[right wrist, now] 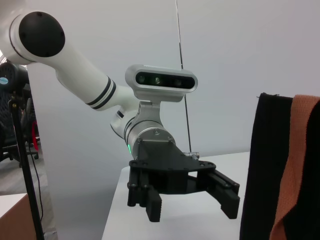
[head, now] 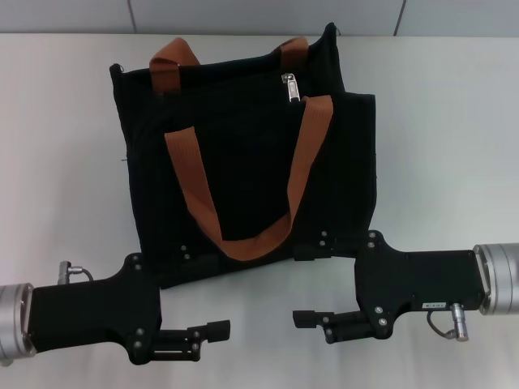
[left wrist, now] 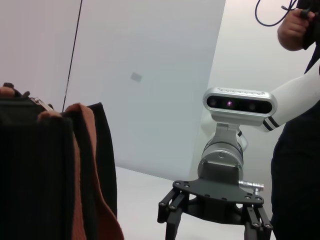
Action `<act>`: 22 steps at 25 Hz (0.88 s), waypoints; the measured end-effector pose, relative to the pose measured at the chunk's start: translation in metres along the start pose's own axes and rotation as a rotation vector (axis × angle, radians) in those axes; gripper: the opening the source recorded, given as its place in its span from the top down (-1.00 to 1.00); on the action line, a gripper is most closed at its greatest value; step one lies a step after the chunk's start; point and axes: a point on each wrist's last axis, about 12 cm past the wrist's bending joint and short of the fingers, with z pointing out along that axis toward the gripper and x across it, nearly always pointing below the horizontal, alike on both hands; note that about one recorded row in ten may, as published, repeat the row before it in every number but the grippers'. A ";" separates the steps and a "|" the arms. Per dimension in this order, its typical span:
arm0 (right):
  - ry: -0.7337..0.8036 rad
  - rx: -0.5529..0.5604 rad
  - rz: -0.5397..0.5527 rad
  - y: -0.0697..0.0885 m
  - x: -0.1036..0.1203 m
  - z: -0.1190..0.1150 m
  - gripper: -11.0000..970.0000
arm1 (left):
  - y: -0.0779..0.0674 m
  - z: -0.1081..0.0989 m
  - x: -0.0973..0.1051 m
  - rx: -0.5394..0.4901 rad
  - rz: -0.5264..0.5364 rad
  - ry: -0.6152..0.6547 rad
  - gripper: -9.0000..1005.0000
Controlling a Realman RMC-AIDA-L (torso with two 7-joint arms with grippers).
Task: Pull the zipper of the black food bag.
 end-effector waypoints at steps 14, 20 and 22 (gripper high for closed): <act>-0.004 0.001 -0.004 0.002 0.001 0.000 -0.63 | -0.001 -0.003 0.001 -0.003 -0.005 0.008 -0.67; -0.006 0.002 -0.003 0.002 0.001 0.000 -0.63 | -0.001 -0.003 0.001 -0.002 -0.002 0.008 -0.67; -0.006 0.002 -0.003 0.002 0.001 0.000 -0.63 | 0.000 -0.003 0.001 -0.001 -0.002 0.007 -0.67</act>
